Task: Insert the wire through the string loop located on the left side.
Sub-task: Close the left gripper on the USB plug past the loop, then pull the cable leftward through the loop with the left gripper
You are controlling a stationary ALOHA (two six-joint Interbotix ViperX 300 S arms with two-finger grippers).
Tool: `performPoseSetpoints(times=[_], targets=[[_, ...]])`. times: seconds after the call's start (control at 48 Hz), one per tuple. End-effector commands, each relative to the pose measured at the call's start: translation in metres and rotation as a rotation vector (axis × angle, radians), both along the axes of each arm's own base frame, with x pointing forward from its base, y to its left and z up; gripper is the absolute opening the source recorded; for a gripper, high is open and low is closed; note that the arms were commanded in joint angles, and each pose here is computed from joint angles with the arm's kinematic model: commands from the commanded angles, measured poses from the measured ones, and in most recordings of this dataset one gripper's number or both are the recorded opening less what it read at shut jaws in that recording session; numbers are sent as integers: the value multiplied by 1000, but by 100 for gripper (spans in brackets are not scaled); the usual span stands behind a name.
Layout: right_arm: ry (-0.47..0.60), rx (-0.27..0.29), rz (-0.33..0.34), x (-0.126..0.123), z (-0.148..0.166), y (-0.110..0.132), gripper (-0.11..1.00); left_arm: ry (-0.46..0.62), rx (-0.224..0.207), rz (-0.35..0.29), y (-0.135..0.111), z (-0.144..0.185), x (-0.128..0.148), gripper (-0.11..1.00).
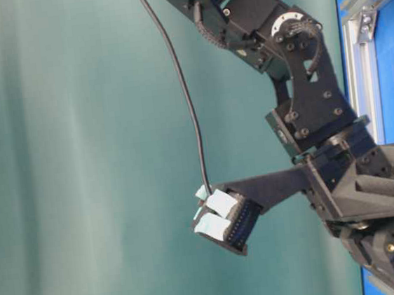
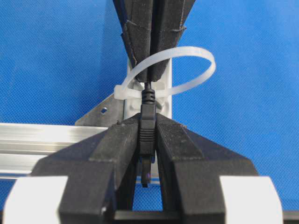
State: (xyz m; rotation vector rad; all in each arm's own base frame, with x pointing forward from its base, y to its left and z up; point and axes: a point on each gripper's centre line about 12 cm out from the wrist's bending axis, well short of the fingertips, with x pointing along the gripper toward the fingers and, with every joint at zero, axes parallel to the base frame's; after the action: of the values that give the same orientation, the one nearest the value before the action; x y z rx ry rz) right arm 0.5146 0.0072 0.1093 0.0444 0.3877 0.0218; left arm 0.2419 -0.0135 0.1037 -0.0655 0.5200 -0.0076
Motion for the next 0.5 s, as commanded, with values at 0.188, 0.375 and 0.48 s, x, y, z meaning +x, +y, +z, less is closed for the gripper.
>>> performPoseSetpoints(times=[0.188, 0.375, 0.48], targets=[[-15, 6, 0, 2, 14, 2, 71, -28, -2, 3, 1, 6, 3, 6], [-11, 8, -3, 1, 13, 2, 95, -28, -2, 3, 1, 6, 3, 6], [-12, 8, -3, 1, 14, 2, 96, -28, -3, 4, 1, 6, 1, 6]])
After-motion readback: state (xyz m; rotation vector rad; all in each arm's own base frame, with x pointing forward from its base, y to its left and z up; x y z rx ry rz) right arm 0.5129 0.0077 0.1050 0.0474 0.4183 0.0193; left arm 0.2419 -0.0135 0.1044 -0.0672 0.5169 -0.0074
